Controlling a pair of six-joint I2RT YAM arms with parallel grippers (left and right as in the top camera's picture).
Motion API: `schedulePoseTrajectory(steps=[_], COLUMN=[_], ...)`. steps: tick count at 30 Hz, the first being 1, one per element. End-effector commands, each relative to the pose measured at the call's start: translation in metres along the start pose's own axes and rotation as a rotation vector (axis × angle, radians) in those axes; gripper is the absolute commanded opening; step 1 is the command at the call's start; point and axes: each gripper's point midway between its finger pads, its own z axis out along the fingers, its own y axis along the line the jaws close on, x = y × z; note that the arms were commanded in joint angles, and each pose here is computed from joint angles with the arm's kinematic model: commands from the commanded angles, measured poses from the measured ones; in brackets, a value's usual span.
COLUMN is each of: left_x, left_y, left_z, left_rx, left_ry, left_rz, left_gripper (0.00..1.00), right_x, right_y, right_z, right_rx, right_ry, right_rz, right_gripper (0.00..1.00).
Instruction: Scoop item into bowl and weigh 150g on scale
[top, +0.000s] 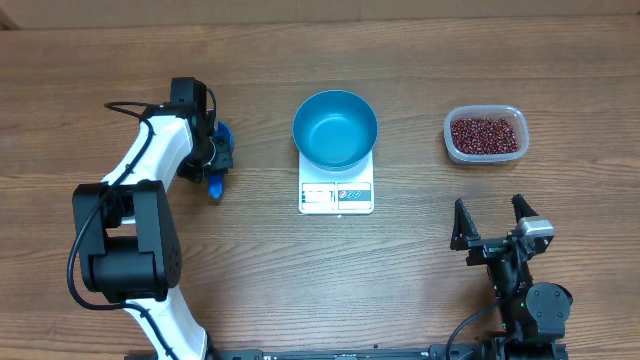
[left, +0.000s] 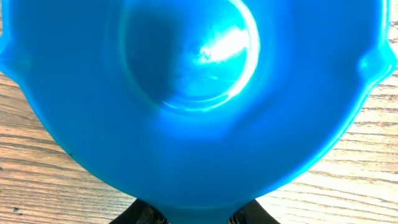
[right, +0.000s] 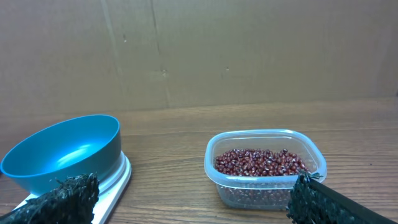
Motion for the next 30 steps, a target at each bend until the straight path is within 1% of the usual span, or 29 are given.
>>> schedulePoseTrajectory(steps=[1,3,4,5,7,13,16,18,20,24,26,28,30], left_x=[-0.003,-0.003,-0.003,-0.004,-0.008,-0.019,-0.025,-0.027,-0.028,-0.019,-0.012,-0.006,0.002], left_y=[-0.003,-0.003,-0.003,-0.003,-0.003,-0.006,-0.010,-0.017,-0.029,-0.056,-0.070,-0.079,-0.087], left_z=[-0.004,-0.006,-0.008,-0.012,-0.021,-0.057,-0.092,-0.116,-0.142,-0.188,-0.205,-0.216,-0.221], left_rx=[0.014,0.013,0.013,0.013,0.017,0.041,0.082,0.147,0.248,0.477,0.570,0.636,0.697], left_ry=[-0.011,-0.009,-0.009,-0.012,-0.030,-0.125,-0.211,-0.258,-0.295,-0.328,-0.327,-0.312,-0.266], left_rz=[-0.007,-0.020,-0.026,-0.026,-0.027,-0.095,-0.158,-0.171,-0.167,-0.133,-0.107,-0.104,-0.130], left_gripper=[0.26,0.24,0.18,0.14,0.10,0.11,0.12,0.12,0.13,0.08,0.05,0.04,0.04], right_x=[0.002,0.002,0.002,0.002,0.002,0.002,0.002,0.002,0.002,0.002,0.002,0.002,0.002], right_y=[-0.001,-0.001,-0.001,-0.001,-0.001,-0.001,-0.001,-0.001,-0.001,-0.001,-0.001,0.000,-0.001], right_z=[0.000,0.000,0.000,0.000,0.000,0.000,0.000,0.000,0.000,0.000,0.000,0.000,0.000], right_rx=[0.000,0.000,0.000,0.000,0.000,0.000,0.000,0.000,0.000,0.000,0.000,0.000,0.000], right_ry=[-0.003,-0.003,-0.003,-0.003,-0.003,-0.003,-0.003,-0.003,-0.003,-0.003,-0.003,-0.003,-0.003], right_rz=[-0.001,-0.001,-0.001,-0.001,-0.001,-0.001,-0.001,-0.001,-0.001,-0.001,-0.001,-0.001,-0.001], right_gripper=[1.00,1.00,1.00,1.00,1.00,1.00,1.00,1.00,1.00,1.00,1.00,1.00,1.00])
